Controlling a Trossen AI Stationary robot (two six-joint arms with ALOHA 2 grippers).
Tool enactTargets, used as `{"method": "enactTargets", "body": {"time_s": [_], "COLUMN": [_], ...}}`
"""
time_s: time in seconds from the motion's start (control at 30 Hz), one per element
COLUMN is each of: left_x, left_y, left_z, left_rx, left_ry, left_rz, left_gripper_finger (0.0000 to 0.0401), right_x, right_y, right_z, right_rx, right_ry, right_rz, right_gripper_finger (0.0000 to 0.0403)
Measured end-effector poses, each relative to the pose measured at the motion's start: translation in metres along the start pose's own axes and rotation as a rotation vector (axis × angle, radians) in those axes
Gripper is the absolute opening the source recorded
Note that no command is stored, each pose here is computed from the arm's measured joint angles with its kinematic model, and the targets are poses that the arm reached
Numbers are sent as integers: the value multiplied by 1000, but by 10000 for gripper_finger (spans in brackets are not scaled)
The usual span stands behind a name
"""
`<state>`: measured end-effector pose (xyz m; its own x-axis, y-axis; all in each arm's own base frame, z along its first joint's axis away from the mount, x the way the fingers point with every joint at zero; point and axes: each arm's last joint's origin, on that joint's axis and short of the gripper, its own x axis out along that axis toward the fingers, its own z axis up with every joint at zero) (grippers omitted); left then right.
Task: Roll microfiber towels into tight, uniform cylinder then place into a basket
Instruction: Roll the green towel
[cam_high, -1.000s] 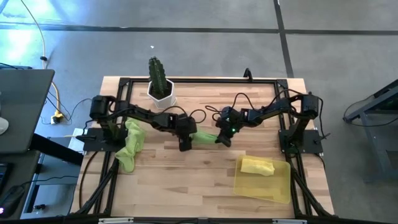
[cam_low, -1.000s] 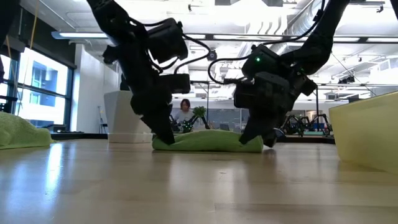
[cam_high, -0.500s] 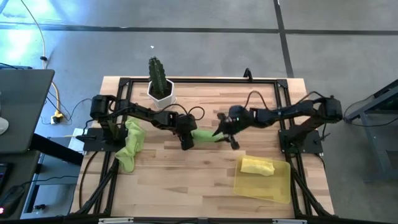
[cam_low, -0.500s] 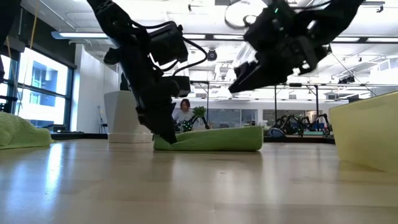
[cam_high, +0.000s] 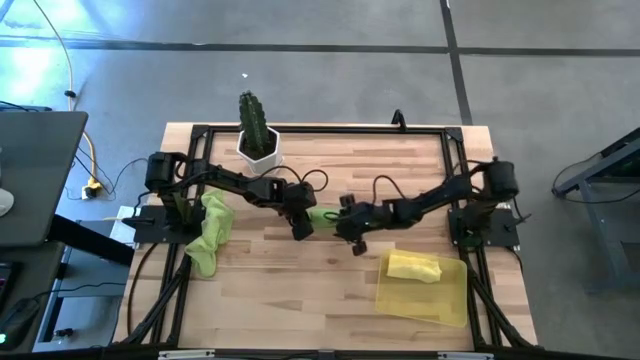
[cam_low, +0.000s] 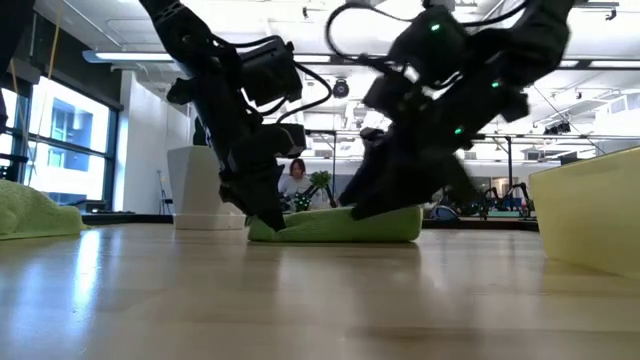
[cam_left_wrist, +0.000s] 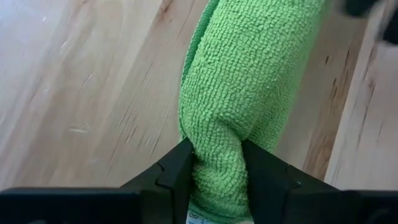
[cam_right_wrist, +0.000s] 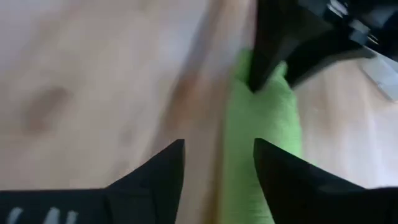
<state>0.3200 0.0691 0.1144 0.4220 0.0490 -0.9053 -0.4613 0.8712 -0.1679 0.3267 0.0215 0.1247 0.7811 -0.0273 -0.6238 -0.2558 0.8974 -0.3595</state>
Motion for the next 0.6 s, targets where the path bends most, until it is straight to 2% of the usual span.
{"method": "enactTargets", "body": {"time_s": [0.1, 0.27, 0.4, 0.6], "left_x": [0, 0, 0, 0], "left_y": [-1, -1, -1, -6], "left_z": [0, 0, 0, -2], "left_rx": [2, -4, -4, 2], "left_ry": [2, 1, 4, 33], "left_rz": [-6, -6, -14, -93], "left_gripper_finger": [115, 115, 115, 115], "right_x": [12, 29, 36, 36], "right_y": [-2, -9, -17, -27], "right_z": [1, 0, -1, -5], "right_rx": [-49, -38, -13, 7], "right_ry": [66, 152, 180, 186], "right_rz": [-42, -9, 0, -18], "right_gripper_finger": [203, 210, 210, 211]}}
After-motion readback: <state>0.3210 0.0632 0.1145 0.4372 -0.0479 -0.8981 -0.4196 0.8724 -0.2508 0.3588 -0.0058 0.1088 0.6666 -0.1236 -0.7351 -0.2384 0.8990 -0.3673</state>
